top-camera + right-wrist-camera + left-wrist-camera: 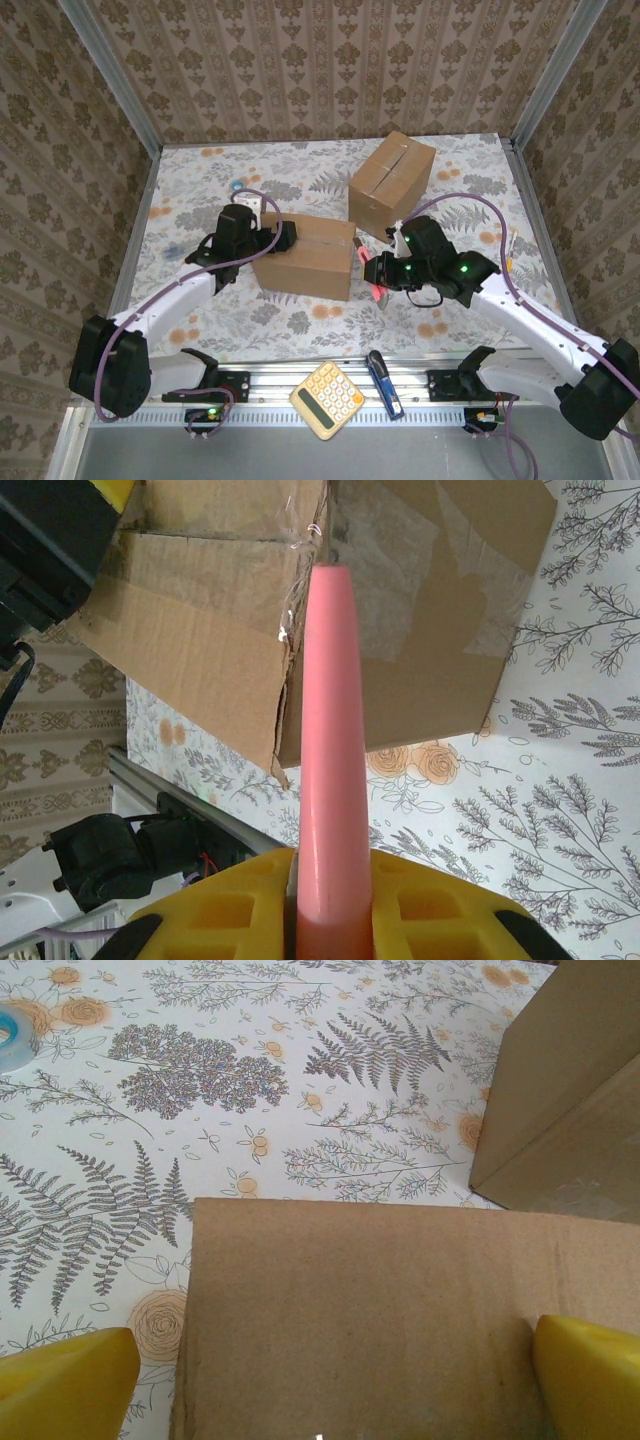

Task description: Unpack the express box

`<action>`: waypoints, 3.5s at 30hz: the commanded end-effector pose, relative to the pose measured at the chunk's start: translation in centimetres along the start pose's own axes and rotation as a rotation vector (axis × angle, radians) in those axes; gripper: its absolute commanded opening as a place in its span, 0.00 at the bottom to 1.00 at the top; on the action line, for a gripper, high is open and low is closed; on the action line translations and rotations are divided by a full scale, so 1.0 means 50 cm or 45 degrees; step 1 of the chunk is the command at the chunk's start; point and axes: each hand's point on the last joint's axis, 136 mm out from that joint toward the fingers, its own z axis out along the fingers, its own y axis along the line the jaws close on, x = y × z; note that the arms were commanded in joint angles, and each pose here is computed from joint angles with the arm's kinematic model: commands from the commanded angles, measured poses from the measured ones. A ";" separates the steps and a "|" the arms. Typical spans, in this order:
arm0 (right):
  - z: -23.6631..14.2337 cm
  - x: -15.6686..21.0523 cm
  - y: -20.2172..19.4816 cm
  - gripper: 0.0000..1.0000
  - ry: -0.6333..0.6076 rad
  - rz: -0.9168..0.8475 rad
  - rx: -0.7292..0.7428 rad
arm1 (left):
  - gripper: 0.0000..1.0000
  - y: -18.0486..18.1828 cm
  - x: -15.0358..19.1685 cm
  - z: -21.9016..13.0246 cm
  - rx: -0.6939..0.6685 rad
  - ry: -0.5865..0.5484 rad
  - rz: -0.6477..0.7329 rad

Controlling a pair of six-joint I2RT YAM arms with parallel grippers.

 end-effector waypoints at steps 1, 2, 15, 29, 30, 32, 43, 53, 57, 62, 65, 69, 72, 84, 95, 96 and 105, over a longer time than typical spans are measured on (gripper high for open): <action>-0.003 0.029 0.000 0.00 0.096 0.048 0.036 | 1.00 0.072 0.172 0.002 -0.172 0.369 0.016; -0.003 0.032 0.001 0.00 0.107 0.051 0.037 | 1.00 0.073 0.173 0.000 -0.176 0.373 0.012; 0.008 0.068 0.008 0.00 0.214 0.092 0.039 | 1.00 0.079 0.193 -0.001 -0.186 0.400 -0.004; 0.005 0.090 0.019 0.00 0.261 0.111 0.030 | 0.99 0.083 0.210 -0.001 -0.196 0.436 -0.026; 0.005 0.093 0.020 0.00 0.267 0.112 0.030 | 0.99 0.083 0.211 0.000 -0.196 0.440 -0.027; 0.004 0.098 0.021 0.00 0.275 0.116 0.027 | 0.99 0.082 0.213 0.001 -0.193 0.444 -0.029; 0.003 0.126 0.028 0.00 0.317 0.143 0.010 | 0.99 0.086 0.225 0.005 -0.202 0.462 -0.043; 0.009 0.152 0.030 0.00 0.352 0.161 0.006 | 0.99 0.087 0.230 0.011 -0.200 0.468 -0.047; 0.010 0.160 0.029 0.00 0.361 0.166 0.009 | 0.99 0.087 0.231 0.012 -0.199 0.466 -0.048; 0.013 0.172 0.035 0.00 0.377 0.165 -0.002 | 0.99 0.088 0.232 0.013 -0.200 0.466 -0.049; 0.015 0.179 0.040 0.00 0.385 0.162 -0.010 | 0.99 0.088 0.232 0.013 -0.200 0.465 -0.050; 0.015 0.187 0.044 0.00 0.385 0.156 -0.016 | 0.99 0.088 0.234 0.013 -0.199 0.466 -0.049; 0.013 0.190 0.047 0.00 0.380 0.151 -0.021 | 0.99 0.088 0.234 0.014 -0.198 0.465 -0.050; -0.009 0.197 0.040 0.00 0.327 0.148 -0.008 | 0.99 0.087 0.236 0.014 -0.189 0.462 -0.053; -0.048 0.116 -0.048 0.00 0.046 0.091 0.235 | 1.00 0.064 0.192 0.005 -0.136 0.408 0.000; -0.047 0.105 -0.059 0.00 0.019 0.085 0.255 | 1.00 0.060 0.183 0.003 -0.126 0.394 0.008; 0.000 0.016 -0.170 0.00 -0.173 0.146 0.313 | 1.00 0.017 0.095 -0.010 -0.040 0.278 0.081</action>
